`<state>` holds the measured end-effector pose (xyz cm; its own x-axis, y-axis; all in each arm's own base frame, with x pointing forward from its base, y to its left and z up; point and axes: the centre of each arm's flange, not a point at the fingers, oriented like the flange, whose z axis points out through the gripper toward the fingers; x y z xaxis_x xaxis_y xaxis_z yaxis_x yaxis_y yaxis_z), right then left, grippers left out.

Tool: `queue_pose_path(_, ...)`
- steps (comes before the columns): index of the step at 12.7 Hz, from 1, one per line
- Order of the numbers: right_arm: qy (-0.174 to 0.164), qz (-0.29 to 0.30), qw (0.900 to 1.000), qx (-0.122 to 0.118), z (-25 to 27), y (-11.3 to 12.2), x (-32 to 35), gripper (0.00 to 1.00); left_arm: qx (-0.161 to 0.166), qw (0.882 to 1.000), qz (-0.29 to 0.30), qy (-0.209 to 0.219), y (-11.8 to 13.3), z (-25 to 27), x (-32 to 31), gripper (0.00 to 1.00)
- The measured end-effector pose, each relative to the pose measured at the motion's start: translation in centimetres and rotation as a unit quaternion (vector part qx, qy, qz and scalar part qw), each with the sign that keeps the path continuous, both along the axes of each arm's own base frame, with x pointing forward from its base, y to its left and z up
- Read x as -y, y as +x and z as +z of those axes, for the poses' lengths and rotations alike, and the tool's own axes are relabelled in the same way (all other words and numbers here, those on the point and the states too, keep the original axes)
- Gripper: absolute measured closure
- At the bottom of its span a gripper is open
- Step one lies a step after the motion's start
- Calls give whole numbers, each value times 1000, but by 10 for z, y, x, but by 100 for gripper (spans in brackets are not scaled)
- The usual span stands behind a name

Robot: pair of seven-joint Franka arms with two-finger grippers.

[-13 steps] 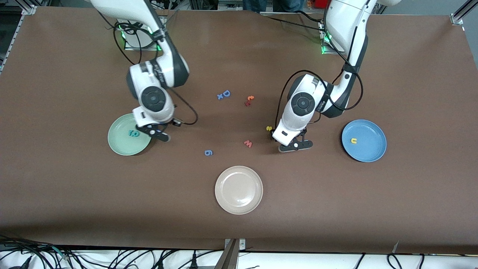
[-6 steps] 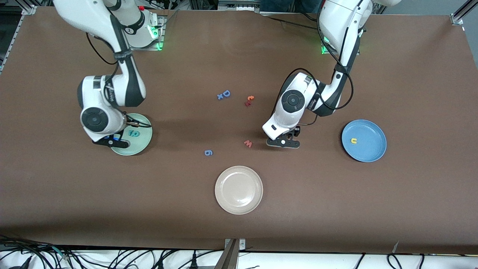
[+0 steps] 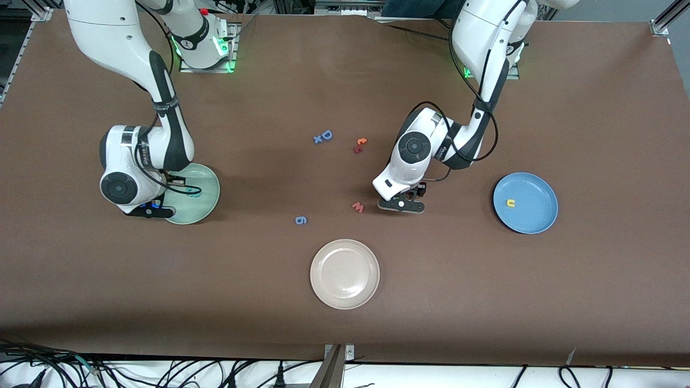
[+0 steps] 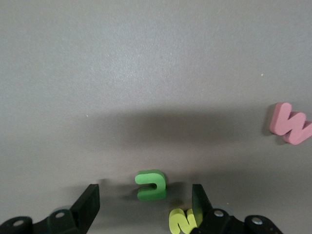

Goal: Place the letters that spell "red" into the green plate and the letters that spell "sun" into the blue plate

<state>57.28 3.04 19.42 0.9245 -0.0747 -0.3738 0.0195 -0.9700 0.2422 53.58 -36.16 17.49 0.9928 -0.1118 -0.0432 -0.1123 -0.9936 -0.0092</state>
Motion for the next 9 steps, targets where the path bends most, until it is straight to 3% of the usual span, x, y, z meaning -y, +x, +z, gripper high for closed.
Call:
queue_pose_path(5, 3, 6, 1000, 4, 2, 3, -8, 73, 1, 1000, 0, 0, 0, -6, 0, 22)
queue_pose_path(6, 3, 6, 1000, 4, 2, 3, -9, 68, 0, 1000, 0, 1, 0, -7, -1, 22)
queue_pose_path(9, 4, 6, 1000, 7, 4, 6, -10, 38, 3, 1000, 0, -1, 0, -8, 0, 32)
